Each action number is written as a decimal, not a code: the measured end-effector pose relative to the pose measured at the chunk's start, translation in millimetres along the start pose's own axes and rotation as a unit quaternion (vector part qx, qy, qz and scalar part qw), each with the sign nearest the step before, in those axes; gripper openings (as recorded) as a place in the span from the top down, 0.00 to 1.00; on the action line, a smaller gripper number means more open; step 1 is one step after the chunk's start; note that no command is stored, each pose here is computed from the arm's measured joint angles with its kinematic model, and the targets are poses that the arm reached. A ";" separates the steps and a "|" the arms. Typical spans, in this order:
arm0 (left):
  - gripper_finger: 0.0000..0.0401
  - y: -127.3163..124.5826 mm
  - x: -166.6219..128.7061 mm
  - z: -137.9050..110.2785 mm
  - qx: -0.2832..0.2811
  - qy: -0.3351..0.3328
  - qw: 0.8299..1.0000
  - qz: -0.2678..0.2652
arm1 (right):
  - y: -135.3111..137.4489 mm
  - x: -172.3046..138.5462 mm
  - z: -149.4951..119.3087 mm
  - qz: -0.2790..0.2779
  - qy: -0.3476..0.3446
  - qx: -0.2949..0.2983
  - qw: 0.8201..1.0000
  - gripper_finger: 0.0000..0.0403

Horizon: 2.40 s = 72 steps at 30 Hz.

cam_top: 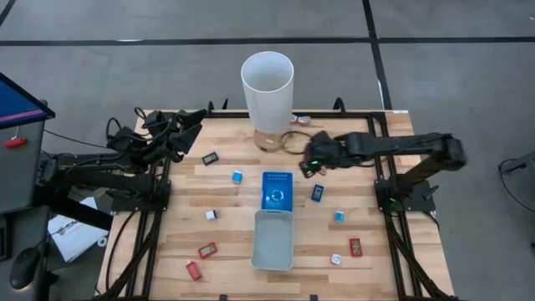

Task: Pick & Place Office items
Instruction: Put the top red charger adapter into the gray bin

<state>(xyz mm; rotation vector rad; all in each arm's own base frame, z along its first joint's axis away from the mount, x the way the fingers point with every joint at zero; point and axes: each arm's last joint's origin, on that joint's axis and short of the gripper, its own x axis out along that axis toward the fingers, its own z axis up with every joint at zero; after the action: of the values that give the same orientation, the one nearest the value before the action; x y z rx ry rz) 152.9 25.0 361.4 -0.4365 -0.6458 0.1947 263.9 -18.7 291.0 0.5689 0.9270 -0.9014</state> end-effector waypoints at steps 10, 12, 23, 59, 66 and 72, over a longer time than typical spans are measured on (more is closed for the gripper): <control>0.12 2.7 -0.1 -3.1 0.000 0.010 1.000 0.025 | -44.2 46.3 -26.6 0.014 0.031 0.089 0.995 0.39; 0.12 3.1 0.0 -3.6 -0.007 0.011 0.999 0.030 | -40.2 53.0 -23.8 0.024 0.032 0.081 0.996 0.39; 0.12 4.0 0.3 -3.9 -0.011 0.006 0.999 0.043 | -29.2 96.6 -19.8 -0.003 0.062 0.055 0.997 0.39; 0.12 6.0 3.5 -9.9 -0.029 0.015 0.998 0.048 | -38.5 94.3 -13.6 -0.043 0.020 0.085 0.995 0.39; 0.12 5.7 3.5 -9.2 -0.031 0.012 0.998 0.047 | -31.3 117.0 -14.8 -0.038 0.048 0.122 0.991 0.39; 0.12 5.4 3.6 -8.6 -0.031 0.009 0.998 0.045 | -24.5 135.2 -21.7 -0.047 0.072 0.122 0.989 0.39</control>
<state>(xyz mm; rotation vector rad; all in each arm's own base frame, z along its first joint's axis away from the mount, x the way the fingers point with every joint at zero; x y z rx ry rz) 160.8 28.0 354.8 -0.5278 -0.6158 0.2555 273.4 -70.2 162.2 0.8130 0.9865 -1.0774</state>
